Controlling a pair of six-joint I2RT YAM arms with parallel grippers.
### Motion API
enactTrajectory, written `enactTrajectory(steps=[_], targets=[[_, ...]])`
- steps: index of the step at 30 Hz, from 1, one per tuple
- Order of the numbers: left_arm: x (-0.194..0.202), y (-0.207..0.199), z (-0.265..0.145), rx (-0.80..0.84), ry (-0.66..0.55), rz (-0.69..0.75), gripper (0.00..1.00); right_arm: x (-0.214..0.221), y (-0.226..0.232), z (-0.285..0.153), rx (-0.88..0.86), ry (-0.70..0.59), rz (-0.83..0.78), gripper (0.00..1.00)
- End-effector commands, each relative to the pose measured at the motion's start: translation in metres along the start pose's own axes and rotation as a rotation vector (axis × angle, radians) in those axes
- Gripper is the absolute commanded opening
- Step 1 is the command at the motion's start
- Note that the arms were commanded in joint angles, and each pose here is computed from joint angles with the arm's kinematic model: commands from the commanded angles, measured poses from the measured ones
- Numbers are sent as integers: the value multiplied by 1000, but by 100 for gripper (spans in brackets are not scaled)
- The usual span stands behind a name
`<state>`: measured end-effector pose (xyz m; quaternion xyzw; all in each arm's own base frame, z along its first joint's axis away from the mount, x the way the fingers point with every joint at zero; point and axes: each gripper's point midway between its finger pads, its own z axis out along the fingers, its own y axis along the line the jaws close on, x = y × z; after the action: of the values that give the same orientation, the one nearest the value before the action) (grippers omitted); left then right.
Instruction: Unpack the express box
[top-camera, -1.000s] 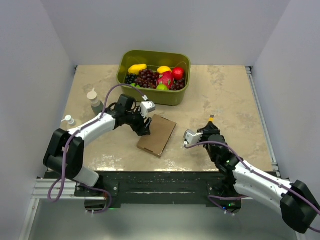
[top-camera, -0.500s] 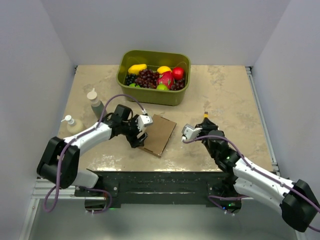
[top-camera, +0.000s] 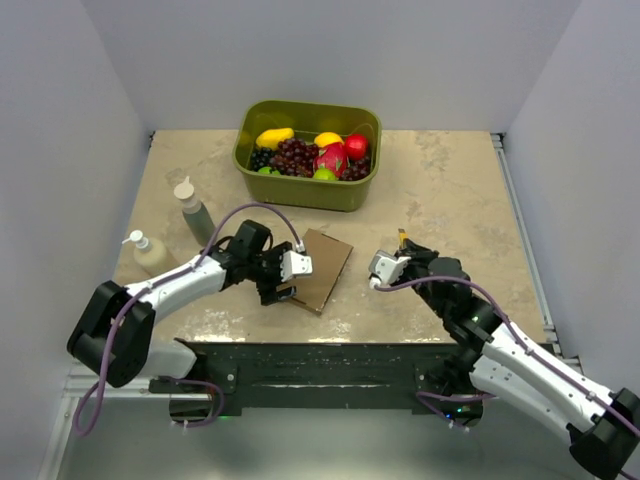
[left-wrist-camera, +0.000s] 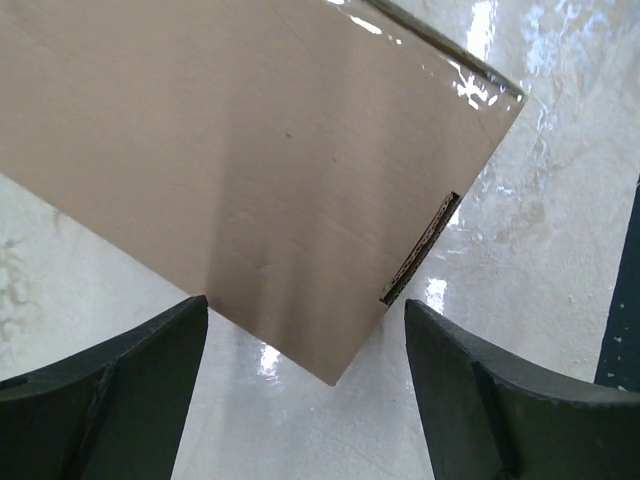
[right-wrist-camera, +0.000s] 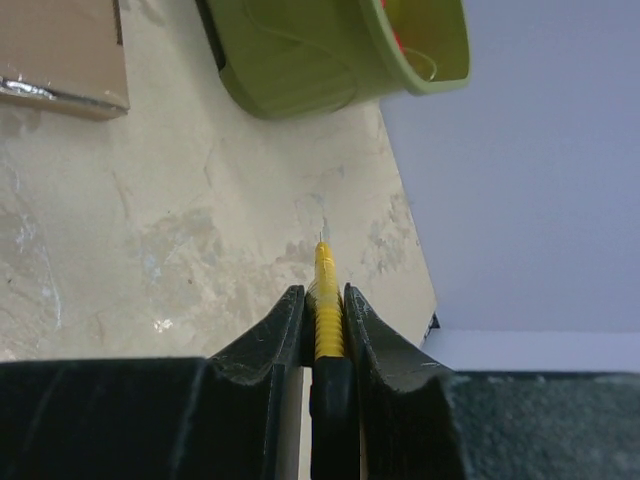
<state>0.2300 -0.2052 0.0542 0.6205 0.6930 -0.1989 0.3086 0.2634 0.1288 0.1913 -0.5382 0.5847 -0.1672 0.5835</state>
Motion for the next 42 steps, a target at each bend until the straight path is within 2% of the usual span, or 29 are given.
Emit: enactTrajectory(steps=[1, 3, 7, 9, 11, 12, 14, 16, 18, 19, 21, 24, 28, 31, 33, 34, 35, 36, 38, 42], targets=[[7, 6, 11, -8, 5, 76, 84, 21, 18, -5, -48, 78, 7, 0], [11, 5, 14, -5, 17, 69, 84, 8, 13, -8, -60, 41, 76, 0], [16, 3, 18, 3, 26, 49, 84, -37, -2, -15, -154, -7, 388, 0], [16, 3, 20, -1, 22, 31, 83, -54, 8, -10, -257, -17, 462, 0], [14, 9, 23, -16, 26, 8, 81, -70, 0, -12, -277, -32, 559, 0], [13, 12, 24, -23, 27, -5, 80, -85, 4, -17, -344, -88, 581, 0], [9, 18, 26, -28, 28, -9, 79, -102, 7, -27, -431, -134, 580, 0], [7, 26, 29, -35, 34, 30, 79, -114, 24, -38, -585, -188, 507, 0], [7, 41, 30, -64, 59, 142, 78, -115, 42, -42, -699, -224, 380, 0], [1, 55, 31, -97, 53, 193, 78, -111, 47, -40, -715, -206, 366, 0], [-5, 72, 32, -133, 56, 322, 77, -104, 51, -31, -714, -169, 347, 0], [-21, 89, 31, -142, 34, 442, 76, -95, 56, -26, -720, -152, 276, 0], [-51, 99, 7, -213, -17, 503, 79, -79, 46, -2, -597, -98, 234, 0], [-61, 93, -18, -265, -46, 387, 83, -68, 30, 23, -456, -38, 249, 0], [-69, 90, -37, -324, -82, 185, 85, -49, 13, 37, -300, 51, 275, 0], [-70, 87, -41, -327, -94, 100, 85, -51, 1, 48, -225, 40, 284, 0], [-69, 81, -42, -327, -107, -47, 85, -40, -7, 53, -158, 88, 283, 0], [-68, 74, -45, -313, -101, -123, 85, -34, -10, 58, -129, 106, 280, 0], [-64, 61, -42, -284, -112, -308, 82, -18, -13, 74, -85, 167, 284, 0], [-50, 30, -34, -169, -158, -433, 71, 3, -21, 97, -46, 220, 336, 0]])
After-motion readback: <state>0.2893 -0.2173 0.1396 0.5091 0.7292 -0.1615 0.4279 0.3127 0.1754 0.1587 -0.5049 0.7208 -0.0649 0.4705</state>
